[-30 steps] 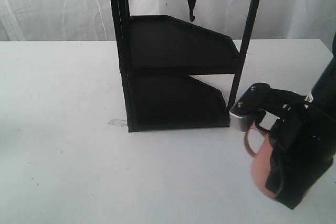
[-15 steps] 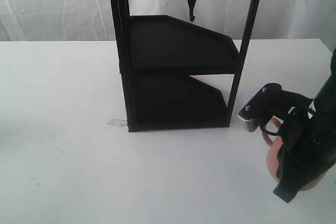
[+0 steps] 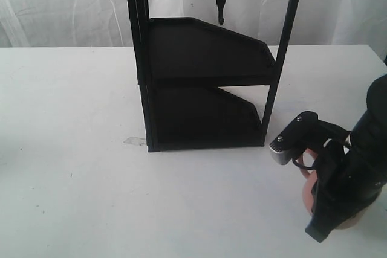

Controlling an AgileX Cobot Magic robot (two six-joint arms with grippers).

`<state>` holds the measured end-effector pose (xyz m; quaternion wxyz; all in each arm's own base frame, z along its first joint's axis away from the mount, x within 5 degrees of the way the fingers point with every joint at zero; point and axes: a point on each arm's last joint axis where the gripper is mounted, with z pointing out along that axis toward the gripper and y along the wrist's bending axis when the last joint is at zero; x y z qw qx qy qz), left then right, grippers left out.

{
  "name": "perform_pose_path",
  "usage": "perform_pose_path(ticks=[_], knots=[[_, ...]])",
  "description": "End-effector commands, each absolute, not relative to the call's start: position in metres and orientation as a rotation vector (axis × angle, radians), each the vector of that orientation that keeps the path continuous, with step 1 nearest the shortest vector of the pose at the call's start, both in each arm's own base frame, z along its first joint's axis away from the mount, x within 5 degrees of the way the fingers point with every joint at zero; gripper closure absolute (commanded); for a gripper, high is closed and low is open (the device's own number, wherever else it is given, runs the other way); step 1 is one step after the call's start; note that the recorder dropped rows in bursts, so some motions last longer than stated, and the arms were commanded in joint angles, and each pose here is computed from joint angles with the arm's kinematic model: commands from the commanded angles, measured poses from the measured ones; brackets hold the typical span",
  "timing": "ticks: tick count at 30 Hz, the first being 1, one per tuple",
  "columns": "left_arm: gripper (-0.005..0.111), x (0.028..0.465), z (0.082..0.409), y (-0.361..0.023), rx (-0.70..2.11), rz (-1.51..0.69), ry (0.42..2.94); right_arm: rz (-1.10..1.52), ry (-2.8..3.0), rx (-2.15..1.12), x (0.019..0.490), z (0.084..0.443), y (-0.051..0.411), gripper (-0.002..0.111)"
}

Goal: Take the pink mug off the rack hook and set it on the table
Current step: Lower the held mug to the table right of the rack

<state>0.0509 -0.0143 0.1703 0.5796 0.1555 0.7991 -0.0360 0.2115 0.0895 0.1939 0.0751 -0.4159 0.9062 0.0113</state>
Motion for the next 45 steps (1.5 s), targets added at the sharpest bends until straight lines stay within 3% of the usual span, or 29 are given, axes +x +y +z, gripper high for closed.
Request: perform_pose_path(ticks=[1, 28, 31, 38, 45], knots=[[0.107, 0.051, 0.169, -0.014, 0.353, -0.094, 1.871, 0.028, 2.742, -1.257, 0.214, 0.185, 0.090, 0.108], [0.107, 0.051, 0.169, -0.014, 0.353, -0.094, 1.871, 0.092, 2.751, -1.198, 0.215, 0.173, 0.094, 0.108], [0.107, 0.051, 0.169, -0.014, 0.353, -0.094, 1.871, 0.090, 2.748, -1.199, 0.216, 0.173, 0.095, 0.101], [0.107, 0.051, 0.169, -0.014, 0.353, -0.094, 1.871, 0.090, 2.748, -1.199, 0.216, 0.173, 0.095, 0.073], [0.107, 0.051, 0.169, -0.014, 0.353, -0.094, 1.871, 0.086, 2.692, -1.177, 0.213, 0.186, 0.094, 0.067]])
